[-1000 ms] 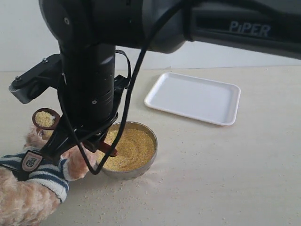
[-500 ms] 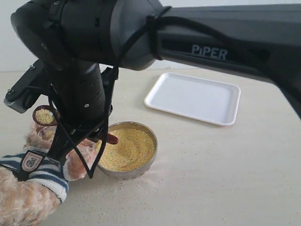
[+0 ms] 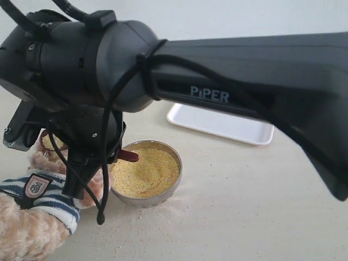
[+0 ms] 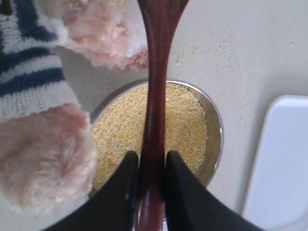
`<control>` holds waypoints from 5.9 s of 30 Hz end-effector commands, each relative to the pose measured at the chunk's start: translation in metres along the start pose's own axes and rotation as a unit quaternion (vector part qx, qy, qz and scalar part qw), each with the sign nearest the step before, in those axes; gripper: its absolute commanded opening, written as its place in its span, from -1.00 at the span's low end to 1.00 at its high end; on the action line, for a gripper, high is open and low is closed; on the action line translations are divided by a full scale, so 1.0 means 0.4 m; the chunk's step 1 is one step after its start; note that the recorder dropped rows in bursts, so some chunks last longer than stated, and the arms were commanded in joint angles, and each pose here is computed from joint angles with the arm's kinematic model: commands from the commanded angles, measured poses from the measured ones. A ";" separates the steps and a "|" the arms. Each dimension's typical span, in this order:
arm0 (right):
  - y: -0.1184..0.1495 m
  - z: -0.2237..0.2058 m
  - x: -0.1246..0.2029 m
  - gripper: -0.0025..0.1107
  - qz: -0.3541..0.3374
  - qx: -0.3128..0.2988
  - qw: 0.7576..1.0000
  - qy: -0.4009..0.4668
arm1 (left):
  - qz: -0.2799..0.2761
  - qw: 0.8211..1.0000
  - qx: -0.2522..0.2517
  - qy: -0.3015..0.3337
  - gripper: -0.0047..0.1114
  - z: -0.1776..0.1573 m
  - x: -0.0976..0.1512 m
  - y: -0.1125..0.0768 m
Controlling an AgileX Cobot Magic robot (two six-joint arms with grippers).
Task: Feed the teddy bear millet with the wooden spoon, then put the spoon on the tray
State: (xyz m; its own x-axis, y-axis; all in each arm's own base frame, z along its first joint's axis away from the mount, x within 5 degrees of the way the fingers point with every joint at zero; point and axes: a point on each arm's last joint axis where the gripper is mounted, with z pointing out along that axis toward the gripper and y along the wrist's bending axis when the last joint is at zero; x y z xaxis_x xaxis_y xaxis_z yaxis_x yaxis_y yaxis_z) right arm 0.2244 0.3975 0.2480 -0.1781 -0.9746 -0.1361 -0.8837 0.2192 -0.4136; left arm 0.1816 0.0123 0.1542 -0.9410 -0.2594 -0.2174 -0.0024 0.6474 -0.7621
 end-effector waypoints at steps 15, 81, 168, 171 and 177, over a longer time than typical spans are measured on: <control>0.009 -0.015 -0.015 -0.93 -0.015 0.080 0.997 0.000 | 0.003 1.000 0.010 -0.005 -0.83 -0.004 -0.003 -0.007; 0.105 -0.049 -0.028 -0.93 -0.053 0.204 0.977 -0.016 | 0.003 1.000 0.010 -0.005 -0.83 -0.004 -0.003 -0.007; 0.019 0.172 0.219 -0.93 -0.180 0.176 0.947 0.200 | 0.003 1.000 0.009 -0.006 -0.83 -0.004 -0.003 -0.007; 0.023 0.173 0.221 -0.93 -0.169 0.166 0.951 0.200 | 0.003 1.000 0.009 -0.006 -0.83 -0.004 -0.003 -0.007; 0.034 0.166 0.211 -0.93 -0.159 0.155 0.956 0.192 | 0.003 1.000 0.009 -0.006 -0.83 -0.004 -0.003 -0.007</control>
State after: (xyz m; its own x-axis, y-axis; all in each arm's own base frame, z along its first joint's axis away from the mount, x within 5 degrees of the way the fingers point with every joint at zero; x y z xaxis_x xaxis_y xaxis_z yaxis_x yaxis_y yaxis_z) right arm 0.2275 0.3179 0.1675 -0.1113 -0.9180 0.3807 -0.7536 -0.1717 -0.6345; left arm 0.1817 0.0126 0.1540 -0.9405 -0.2604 -0.2183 -0.0035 0.6499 -0.7600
